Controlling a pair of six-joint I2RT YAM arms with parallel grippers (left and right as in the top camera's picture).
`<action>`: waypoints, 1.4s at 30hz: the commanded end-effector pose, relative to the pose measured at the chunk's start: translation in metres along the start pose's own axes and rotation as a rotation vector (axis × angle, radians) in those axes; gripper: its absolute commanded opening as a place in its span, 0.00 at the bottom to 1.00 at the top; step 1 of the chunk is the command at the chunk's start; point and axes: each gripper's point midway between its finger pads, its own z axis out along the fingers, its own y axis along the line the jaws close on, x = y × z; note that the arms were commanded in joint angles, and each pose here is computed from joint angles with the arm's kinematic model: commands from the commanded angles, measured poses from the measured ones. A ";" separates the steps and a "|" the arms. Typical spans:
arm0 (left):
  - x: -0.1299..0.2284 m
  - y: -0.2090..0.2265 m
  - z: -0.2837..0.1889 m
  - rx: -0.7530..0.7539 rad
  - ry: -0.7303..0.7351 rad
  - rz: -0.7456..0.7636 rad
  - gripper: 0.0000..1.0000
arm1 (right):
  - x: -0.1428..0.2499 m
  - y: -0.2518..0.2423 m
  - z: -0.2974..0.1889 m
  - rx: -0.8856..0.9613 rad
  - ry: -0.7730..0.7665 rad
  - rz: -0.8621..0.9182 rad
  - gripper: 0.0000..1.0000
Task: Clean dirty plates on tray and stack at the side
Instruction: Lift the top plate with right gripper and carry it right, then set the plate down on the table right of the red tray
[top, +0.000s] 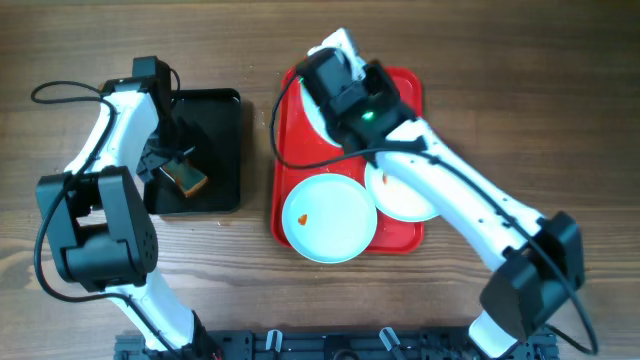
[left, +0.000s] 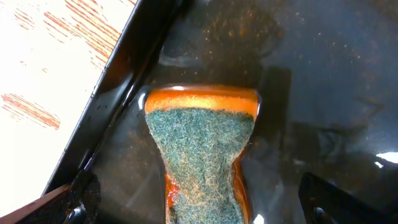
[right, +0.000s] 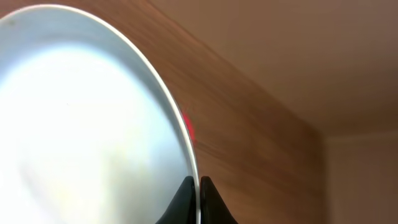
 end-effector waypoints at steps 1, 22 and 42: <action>-0.002 0.001 -0.004 -0.004 -0.018 0.002 1.00 | -0.009 -0.028 -0.024 -0.091 -0.023 0.173 0.05; -0.002 0.001 -0.004 -0.004 -0.018 0.002 1.00 | 0.269 -0.211 0.101 -0.323 0.548 1.196 0.04; -0.002 0.001 -0.004 -0.004 -0.018 0.002 1.00 | 0.248 -0.081 0.067 -0.710 0.621 0.984 0.48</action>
